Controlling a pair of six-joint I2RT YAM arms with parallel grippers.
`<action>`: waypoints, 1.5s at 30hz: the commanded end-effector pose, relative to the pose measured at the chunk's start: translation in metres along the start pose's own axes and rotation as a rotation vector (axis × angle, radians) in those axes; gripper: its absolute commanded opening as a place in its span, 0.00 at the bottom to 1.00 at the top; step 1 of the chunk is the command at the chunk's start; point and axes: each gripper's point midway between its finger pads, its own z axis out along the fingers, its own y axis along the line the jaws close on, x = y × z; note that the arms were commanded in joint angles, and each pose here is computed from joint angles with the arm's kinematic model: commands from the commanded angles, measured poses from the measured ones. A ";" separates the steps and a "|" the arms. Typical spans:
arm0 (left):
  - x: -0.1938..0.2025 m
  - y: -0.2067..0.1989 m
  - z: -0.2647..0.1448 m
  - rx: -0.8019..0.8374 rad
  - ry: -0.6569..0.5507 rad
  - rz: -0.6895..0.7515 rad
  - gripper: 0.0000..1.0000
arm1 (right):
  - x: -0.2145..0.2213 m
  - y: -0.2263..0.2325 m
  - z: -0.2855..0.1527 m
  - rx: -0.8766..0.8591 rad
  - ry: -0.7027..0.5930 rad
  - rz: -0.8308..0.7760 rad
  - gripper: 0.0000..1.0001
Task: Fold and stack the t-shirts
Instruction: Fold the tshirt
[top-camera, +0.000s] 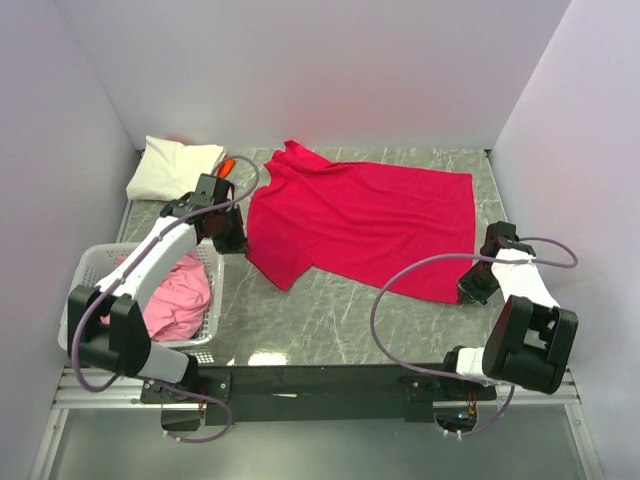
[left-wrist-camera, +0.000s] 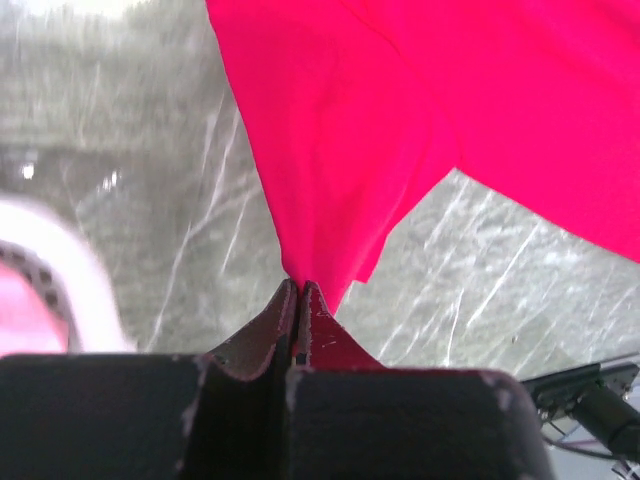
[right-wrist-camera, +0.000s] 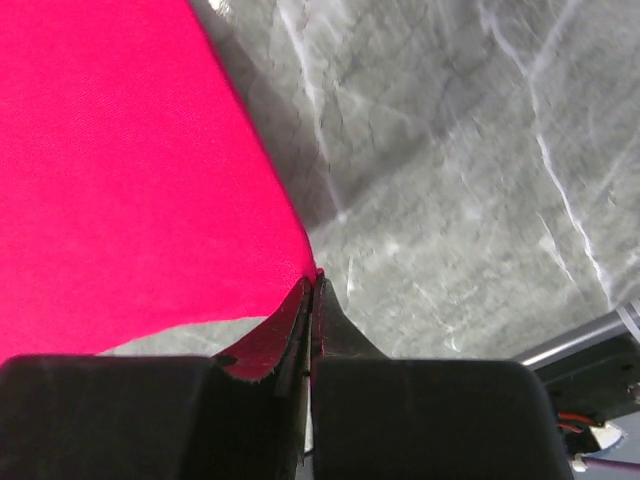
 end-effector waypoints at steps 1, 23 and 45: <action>0.014 0.000 -0.019 0.020 0.000 -0.040 0.01 | 0.002 -0.006 -0.015 0.018 -0.035 -0.015 0.00; 0.042 0.001 -0.058 0.078 -0.021 -0.050 0.01 | 0.025 0.005 -0.040 -0.062 -0.045 -0.035 0.00; -0.113 -0.074 -0.013 0.155 -0.097 0.038 0.01 | -0.052 0.078 -0.035 -0.119 0.006 -0.036 0.00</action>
